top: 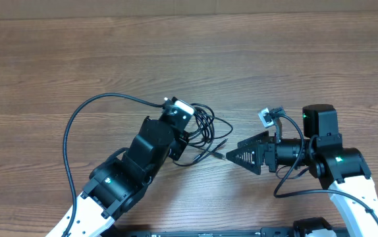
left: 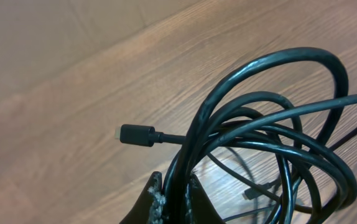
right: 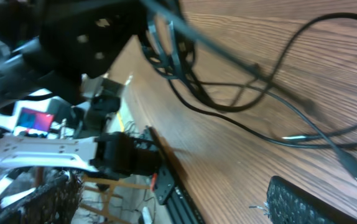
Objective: Untangle cables
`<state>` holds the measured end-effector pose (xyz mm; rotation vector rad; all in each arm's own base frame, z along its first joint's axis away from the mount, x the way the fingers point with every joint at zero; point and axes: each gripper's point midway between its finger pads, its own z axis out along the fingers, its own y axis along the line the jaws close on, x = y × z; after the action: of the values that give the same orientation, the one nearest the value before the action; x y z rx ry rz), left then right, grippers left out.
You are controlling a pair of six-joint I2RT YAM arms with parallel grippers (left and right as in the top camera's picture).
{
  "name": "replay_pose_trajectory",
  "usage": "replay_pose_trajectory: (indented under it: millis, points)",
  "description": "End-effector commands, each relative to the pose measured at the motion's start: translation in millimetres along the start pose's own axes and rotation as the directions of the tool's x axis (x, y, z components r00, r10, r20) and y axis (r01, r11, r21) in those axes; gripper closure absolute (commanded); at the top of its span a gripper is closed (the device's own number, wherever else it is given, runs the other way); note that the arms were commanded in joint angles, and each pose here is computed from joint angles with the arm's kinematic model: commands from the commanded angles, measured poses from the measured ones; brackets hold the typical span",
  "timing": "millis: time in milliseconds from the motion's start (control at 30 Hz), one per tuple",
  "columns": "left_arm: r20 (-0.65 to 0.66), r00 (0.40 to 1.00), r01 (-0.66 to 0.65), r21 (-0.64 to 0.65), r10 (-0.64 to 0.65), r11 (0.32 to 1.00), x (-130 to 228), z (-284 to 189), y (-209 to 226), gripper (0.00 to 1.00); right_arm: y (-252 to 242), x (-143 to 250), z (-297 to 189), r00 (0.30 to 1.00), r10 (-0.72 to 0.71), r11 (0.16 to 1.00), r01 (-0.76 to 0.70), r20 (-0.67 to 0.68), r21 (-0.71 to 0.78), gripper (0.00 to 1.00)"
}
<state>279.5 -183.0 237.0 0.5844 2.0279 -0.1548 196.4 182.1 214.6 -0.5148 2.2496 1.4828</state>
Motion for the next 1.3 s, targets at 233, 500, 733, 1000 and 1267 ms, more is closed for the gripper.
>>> replay_pose_trajectory:
  millis: [233,500,733,1000,1267]
  points:
    - [-0.144,0.91,0.412,0.395,-0.388,0.821,-14,-22,-70,0.96,23,-21,-6,0.98,-0.184,0.981,0.189,0.077,-0.055,0.13]
    - [-0.171,0.898,0.439,0.42,-0.406,0.794,-14,-25,-75,0.96,15,-18,-6,0.986,-0.15,0.988,0.152,0.065,-0.014,0.47]
    - [-0.189,0.895,0.446,0.412,-0.404,0.795,-10,-25,-75,0.96,10,-15,-5,0.991,-0.124,0.992,0.124,0.053,0.01,0.96]
    - [-0.175,0.857,0.515,0.238,-0.485,0.824,1,-14,-48,0.96,8,1,-5,0.999,-0.034,0.999,0.034,0.007,0.01,0.96]
    - [-0.215,0.732,0.662,-0.003,-0.647,0.75,35,-11,-21,0.96,6,0,-5,0.999,-0.041,0.999,0.041,0.01,0.019,0.96]
